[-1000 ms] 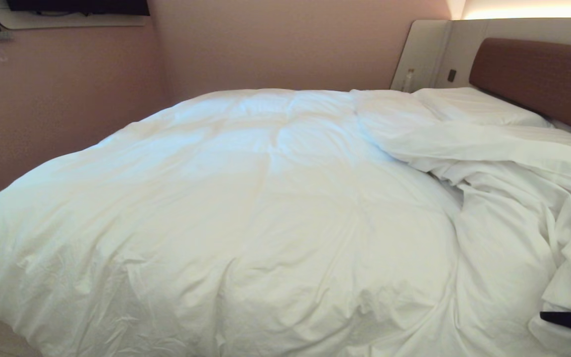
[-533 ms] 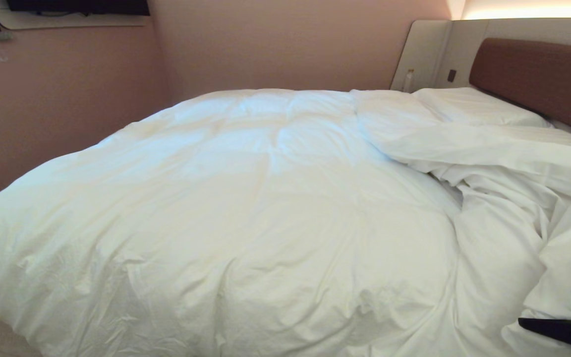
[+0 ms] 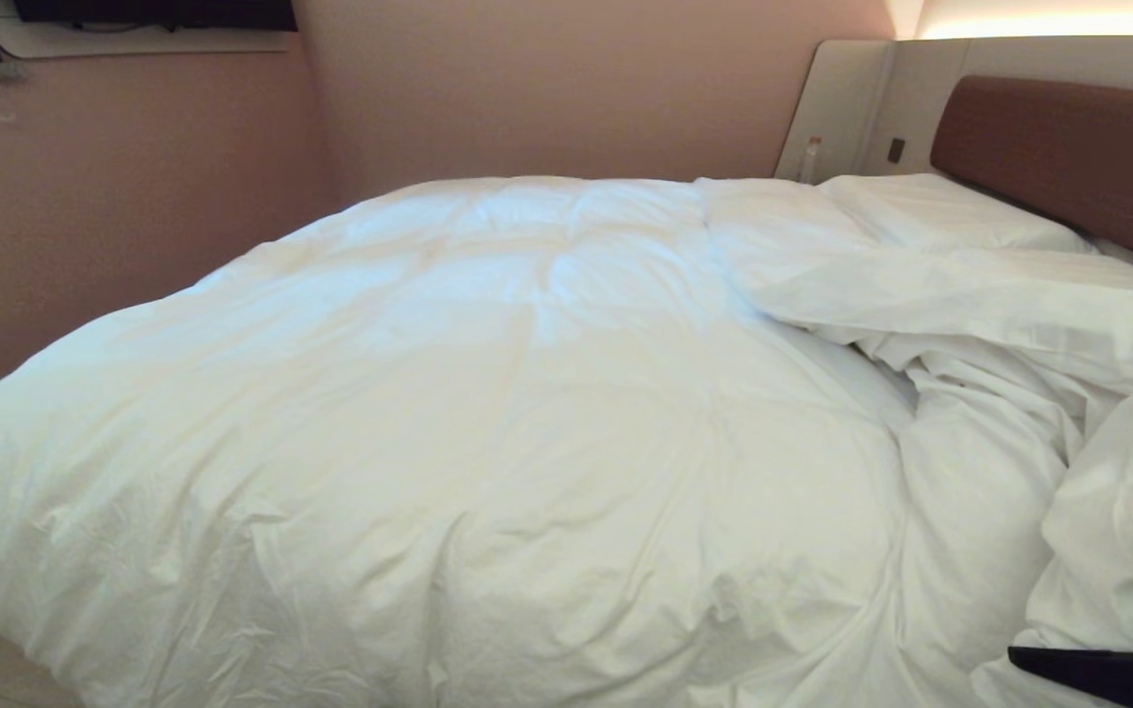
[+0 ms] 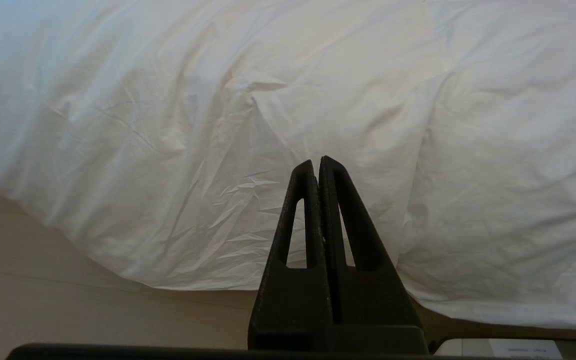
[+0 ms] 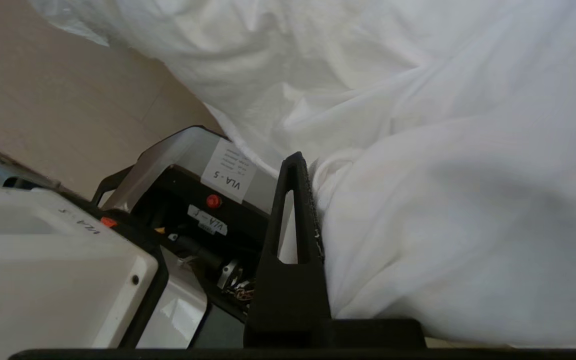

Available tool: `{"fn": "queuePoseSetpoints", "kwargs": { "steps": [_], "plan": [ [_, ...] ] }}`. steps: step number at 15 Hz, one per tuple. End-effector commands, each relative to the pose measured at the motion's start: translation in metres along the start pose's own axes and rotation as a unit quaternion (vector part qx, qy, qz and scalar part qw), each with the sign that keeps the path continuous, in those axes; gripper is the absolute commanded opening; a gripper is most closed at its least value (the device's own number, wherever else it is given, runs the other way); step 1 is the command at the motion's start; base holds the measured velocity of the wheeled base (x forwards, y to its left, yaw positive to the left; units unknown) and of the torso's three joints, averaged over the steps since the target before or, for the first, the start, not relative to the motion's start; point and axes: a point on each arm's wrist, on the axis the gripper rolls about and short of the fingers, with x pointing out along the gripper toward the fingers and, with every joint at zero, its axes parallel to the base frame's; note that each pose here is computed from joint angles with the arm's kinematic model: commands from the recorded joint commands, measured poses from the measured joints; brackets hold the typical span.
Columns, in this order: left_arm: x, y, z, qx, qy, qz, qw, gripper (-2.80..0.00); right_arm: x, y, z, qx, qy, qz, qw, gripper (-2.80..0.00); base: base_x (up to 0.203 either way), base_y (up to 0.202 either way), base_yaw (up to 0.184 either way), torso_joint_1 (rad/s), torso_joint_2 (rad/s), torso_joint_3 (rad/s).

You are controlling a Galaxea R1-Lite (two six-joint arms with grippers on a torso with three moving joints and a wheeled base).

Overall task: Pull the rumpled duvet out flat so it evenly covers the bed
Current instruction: Flatten the corners of the folded blanket

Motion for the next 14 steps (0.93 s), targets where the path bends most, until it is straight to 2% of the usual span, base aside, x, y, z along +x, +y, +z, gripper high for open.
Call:
{"fn": "queuePoseSetpoints", "kwargs": {
  "steps": [1,5,10,14],
  "plan": [
    [0.0000,0.0000,0.0000,0.000,0.000,0.000,1.0000,-2.80,0.0023,0.0033,-0.0007,-0.008,0.007,0.015,1.000,-2.80,0.000,0.000,0.000,0.000,0.00,0.000],
    [0.0000,0.0000,-0.0001,0.000,0.001,0.000,1.0000,-2.80,0.0034,0.0032,-0.0003,0.009,0.009,0.016,1.000,-2.80,0.000,0.000,0.000,0.000,0.00,0.000],
    [0.0000,0.0000,-0.0001,0.000,0.001,0.000,1.0000,-2.80,0.0021,0.0041,-0.0001,0.008,0.006,0.016,1.000,-2.80,0.000,0.000,0.000,0.000,0.00,0.000],
    [0.0000,0.0000,-0.0001,-0.001,0.000,0.000,1.0000,-2.80,0.0041,0.0026,0.0003,0.031,0.010,0.016,0.999,-2.80,0.000,0.000,0.000,0.000,0.00,0.000]
  ]
}}
